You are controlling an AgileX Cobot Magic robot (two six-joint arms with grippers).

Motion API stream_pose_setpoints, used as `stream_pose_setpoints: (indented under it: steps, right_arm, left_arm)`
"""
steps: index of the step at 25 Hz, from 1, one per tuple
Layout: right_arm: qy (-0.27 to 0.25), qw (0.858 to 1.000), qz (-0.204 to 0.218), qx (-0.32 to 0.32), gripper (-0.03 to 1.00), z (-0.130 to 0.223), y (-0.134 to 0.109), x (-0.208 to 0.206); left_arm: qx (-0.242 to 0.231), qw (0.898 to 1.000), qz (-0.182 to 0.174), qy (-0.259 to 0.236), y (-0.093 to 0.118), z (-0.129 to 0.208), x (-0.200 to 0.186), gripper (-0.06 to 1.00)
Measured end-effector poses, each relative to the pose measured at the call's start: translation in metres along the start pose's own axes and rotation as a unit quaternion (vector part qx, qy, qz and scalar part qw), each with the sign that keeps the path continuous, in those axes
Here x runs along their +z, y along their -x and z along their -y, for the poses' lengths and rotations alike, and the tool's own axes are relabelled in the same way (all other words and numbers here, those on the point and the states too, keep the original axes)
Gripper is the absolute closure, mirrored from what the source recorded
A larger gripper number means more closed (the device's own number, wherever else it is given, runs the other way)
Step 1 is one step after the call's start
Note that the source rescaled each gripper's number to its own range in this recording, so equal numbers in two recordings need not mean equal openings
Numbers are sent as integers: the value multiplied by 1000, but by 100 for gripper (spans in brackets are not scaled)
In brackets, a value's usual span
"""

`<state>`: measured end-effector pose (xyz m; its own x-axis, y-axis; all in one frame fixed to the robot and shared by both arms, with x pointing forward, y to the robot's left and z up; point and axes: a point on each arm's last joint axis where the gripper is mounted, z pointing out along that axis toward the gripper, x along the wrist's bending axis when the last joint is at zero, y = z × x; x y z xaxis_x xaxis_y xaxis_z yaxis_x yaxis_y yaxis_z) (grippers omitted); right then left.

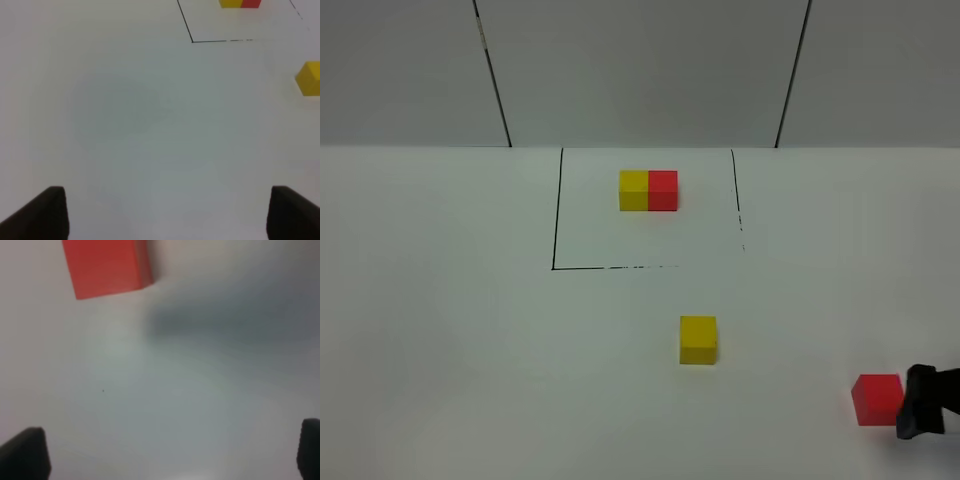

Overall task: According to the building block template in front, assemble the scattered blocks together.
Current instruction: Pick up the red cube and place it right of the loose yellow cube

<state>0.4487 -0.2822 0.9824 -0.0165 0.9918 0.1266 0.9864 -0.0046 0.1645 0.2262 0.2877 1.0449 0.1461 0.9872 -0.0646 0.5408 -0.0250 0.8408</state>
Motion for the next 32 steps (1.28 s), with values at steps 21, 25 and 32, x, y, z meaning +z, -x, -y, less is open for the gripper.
stream_pose_setpoints:
  steps: [21, 25, 32]
  right_arm:
    - [-20, 995, 41, -84, -3, -61, -25, 77]
    - [-24, 996, 42, -81, -3, -63, -24, 90]
    - [-37, 996, 44, -72, -3, -62, -23, 102]
  left_arm:
    - [0, 1000, 0, 0, 0, 0, 0, 3]
    - [0, 1000, 0, 0, 0, 0, 0, 3]
    - [0, 1000, 0, 0, 0, 0, 0, 3]
